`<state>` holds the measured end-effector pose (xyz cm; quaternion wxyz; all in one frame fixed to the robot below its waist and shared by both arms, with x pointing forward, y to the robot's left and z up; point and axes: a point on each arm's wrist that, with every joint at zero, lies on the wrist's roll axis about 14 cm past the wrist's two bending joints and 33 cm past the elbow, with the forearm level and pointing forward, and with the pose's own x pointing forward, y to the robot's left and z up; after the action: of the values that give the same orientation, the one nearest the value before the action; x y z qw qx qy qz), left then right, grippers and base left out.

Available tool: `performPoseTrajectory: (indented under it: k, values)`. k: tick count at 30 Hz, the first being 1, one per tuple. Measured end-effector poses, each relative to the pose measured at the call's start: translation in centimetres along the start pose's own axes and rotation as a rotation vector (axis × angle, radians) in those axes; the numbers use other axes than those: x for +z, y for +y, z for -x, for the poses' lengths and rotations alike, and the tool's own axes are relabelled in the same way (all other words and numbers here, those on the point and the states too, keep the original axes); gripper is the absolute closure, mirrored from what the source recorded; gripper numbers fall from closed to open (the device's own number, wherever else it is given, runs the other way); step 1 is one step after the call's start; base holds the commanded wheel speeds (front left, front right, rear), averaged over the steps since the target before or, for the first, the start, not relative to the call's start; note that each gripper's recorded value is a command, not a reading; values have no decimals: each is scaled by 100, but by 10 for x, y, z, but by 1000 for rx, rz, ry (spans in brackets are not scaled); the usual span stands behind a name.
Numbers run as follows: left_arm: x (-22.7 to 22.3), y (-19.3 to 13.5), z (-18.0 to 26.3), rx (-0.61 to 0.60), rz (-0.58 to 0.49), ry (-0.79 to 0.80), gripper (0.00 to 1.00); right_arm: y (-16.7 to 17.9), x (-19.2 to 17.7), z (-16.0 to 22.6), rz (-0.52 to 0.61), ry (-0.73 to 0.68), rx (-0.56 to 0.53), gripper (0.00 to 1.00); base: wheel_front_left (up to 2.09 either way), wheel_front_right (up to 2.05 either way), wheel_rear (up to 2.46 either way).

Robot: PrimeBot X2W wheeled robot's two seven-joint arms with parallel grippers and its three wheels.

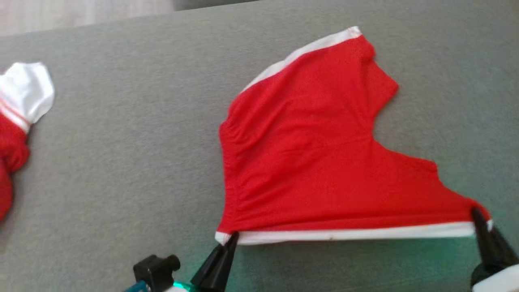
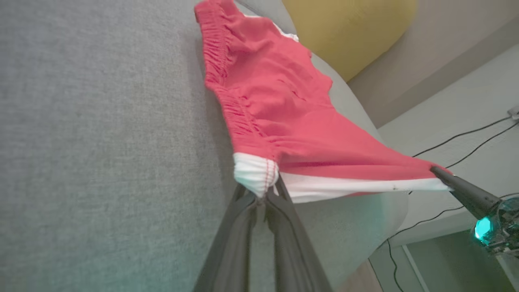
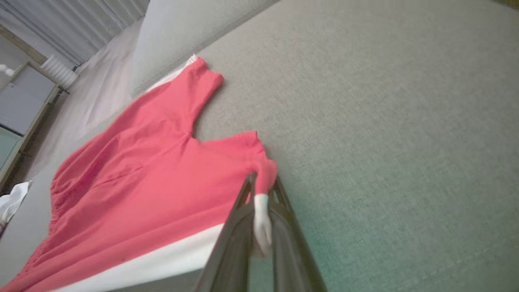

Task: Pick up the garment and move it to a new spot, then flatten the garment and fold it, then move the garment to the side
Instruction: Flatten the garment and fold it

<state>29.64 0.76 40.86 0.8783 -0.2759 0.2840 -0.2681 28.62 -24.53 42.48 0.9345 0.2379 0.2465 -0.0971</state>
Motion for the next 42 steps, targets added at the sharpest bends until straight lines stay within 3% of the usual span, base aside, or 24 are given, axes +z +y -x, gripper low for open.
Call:
performPoseTrajectory:
  k: [6,15,21,27,30,31,34,35,36,42]
  values:
    - [29,-7,-5,-16,21,-76,100,33,36,-25,48,-40,93,100,0,0,0]
    - [106,-24,-51,-87,191,-155,100,116,94,-121,117,-63,254,100,0,0,0]
    - [136,9,-84,30,280,-159,100,139,93,-182,129,22,244,100,0,0,0]
    - [146,41,-109,128,263,-130,100,149,75,-221,174,98,223,100,0,0,0]
    - [146,44,-117,135,251,-114,90,151,75,-229,186,99,217,100,0,0,0]
    - [145,43,-120,130,246,-108,81,150,75,-230,189,97,214,100,0,0,0]
    - [144,37,-128,104,226,-92,33,143,72,-236,197,105,191,100,0,0,0]
    - [144,35,-130,97,228,-87,4,141,71,-237,200,108,183,100,0,0,0]
    - [142,32,-132,83,226,-80,0,138,71,-238,203,106,175,100,0,0,0]
    - [134,29,-130,80,206,-70,0,137,74,-248,221,97,160,100,0,0,0]
